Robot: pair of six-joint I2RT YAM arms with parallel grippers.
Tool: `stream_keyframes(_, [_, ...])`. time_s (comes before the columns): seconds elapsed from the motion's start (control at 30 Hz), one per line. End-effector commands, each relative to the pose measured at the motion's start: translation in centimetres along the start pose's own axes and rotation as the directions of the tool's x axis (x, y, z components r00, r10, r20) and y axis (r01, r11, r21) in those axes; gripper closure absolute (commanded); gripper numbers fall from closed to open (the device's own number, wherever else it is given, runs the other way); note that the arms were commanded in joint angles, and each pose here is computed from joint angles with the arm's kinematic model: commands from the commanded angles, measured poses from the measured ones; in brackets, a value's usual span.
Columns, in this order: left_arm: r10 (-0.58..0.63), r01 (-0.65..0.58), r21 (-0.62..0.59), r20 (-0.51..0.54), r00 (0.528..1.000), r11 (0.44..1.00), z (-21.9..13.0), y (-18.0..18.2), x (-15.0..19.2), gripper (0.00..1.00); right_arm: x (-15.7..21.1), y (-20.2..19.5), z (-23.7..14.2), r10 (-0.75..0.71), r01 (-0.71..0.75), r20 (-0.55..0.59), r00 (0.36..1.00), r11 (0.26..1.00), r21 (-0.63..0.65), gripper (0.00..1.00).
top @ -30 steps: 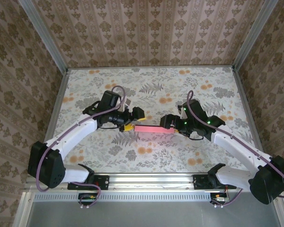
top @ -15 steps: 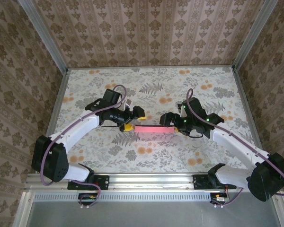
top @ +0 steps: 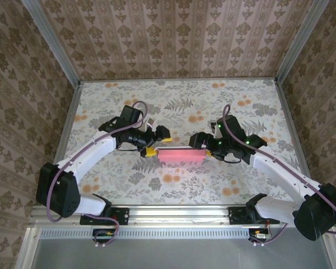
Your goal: Fold the paper box
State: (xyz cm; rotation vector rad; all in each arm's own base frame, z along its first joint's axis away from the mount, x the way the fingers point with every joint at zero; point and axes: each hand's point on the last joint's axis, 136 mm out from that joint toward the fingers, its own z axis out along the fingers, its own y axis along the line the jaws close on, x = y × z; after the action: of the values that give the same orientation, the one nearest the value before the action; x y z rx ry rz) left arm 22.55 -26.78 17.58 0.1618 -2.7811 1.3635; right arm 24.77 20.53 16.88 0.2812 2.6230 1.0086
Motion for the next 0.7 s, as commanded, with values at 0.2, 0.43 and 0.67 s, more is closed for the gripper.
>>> stream_keyframes(0.2, [-0.005,0.007,0.044,-0.035,0.999,0.999,-0.1,-0.9,0.4,0.0,0.4,1.3,0.2,0.006,-0.008,-0.043,0.999,0.998,-0.055,0.0])
stream_keyframes(0.43, [0.028,-0.027,0.02,-0.016,0.999,0.999,0.1,-0.2,-0.5,0.0,0.1,0.7,0.6,0.0,-0.001,-0.033,0.999,1.0,-0.026,0.0])
stream_keyframes(0.67, [0.016,-0.016,0.017,-0.019,1.0,1.0,0.3,0.3,-1.0,0.0,-0.1,0.0,0.9,0.008,-0.008,-0.027,1.0,1.0,0.0,0.0])
